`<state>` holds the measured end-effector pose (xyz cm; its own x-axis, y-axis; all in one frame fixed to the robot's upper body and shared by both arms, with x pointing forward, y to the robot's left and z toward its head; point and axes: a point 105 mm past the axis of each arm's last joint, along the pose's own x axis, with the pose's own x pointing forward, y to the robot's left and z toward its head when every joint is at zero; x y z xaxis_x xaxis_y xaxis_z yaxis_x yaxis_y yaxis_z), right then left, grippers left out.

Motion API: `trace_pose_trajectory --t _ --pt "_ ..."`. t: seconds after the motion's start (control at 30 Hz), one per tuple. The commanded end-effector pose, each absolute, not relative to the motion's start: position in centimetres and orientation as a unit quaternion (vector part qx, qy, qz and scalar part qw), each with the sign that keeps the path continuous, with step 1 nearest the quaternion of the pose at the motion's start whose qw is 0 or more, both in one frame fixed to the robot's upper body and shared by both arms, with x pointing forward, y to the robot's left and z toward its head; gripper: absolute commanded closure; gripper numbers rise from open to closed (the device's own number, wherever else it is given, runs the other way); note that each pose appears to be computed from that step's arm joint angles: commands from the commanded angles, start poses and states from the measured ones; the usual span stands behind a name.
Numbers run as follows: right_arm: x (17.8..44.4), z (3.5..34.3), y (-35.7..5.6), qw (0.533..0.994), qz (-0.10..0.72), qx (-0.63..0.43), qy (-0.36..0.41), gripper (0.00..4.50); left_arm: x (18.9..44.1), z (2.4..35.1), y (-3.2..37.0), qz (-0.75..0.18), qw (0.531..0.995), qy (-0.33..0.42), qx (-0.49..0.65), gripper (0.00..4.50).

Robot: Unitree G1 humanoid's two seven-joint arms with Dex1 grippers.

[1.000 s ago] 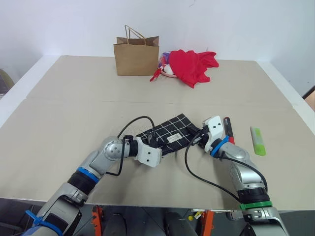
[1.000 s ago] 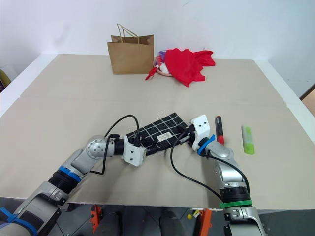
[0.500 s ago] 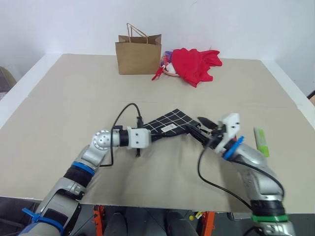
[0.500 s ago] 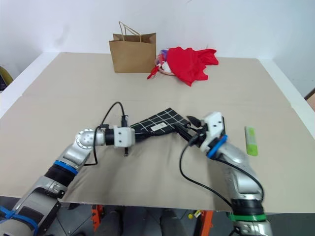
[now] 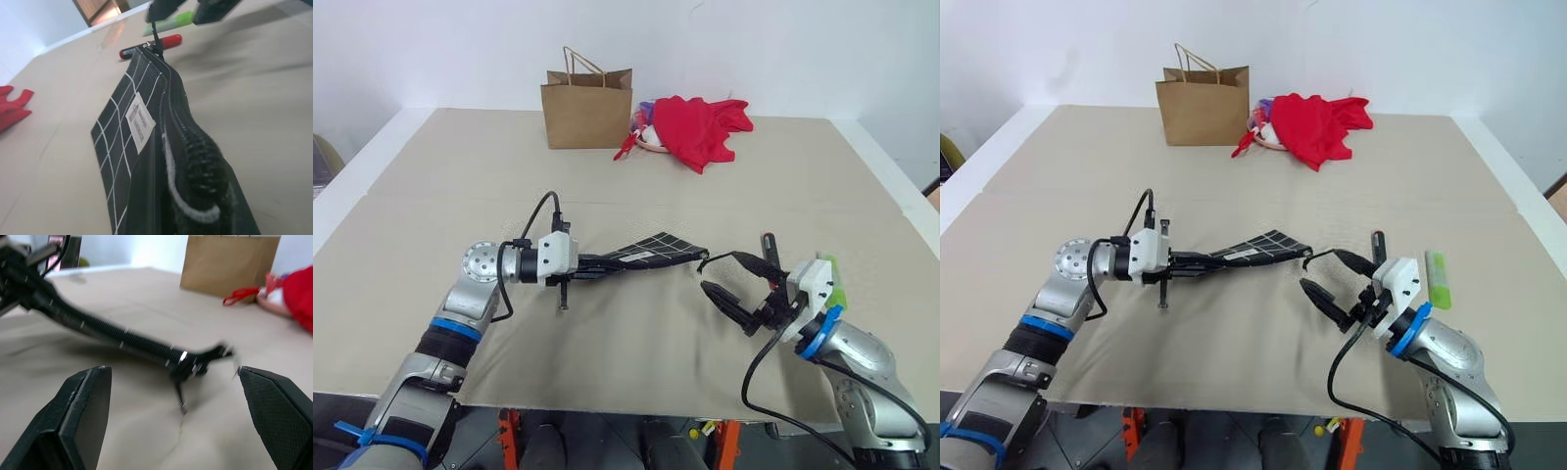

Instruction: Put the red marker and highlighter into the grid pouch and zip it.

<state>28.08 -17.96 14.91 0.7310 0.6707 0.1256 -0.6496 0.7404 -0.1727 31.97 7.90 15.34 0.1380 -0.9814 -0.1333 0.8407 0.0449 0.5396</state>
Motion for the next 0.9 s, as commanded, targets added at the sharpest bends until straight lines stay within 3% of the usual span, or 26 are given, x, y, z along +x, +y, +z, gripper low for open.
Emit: trace_pose_trajectory --t 0.03,0.33,0.43,0.63,0.7,0.9 --pt "28.4 16.5 -17.7 0.930 0.344 -0.036 -0.121 0.05 31.4 16.5 7.8 -0.642 0.701 -0.163 0.264 4.50" --pt "28.6 15.5 -16.2 0.921 0.376 -0.033 -0.100 0.05 30.8 16.8 7.3 -0.642 0.701 -0.172 0.260 4.50" --pt "28.6 15.6 -16.2 0.921 0.376 -0.023 -0.103 0.85 30.8 16.9 7.2 -0.640 0.702 -0.174 0.259 4.50" --pt "28.6 16.3 -16.1 0.916 0.382 -0.026 -0.119 3.76 30.7 16.9 7.1 -0.638 0.704 -0.174 0.259 4.50" --pt "28.4 16.4 -16.0 0.912 0.390 -0.033 -0.121 4.37 30.6 16.7 7.2 -0.639 0.703 -0.172 0.260 4.50" --pt "28.0 16.8 -15.9 0.908 0.397 -0.036 -0.127 4.37 30.6 16.5 7.2 -0.639 0.704 -0.170 0.260 4.50"
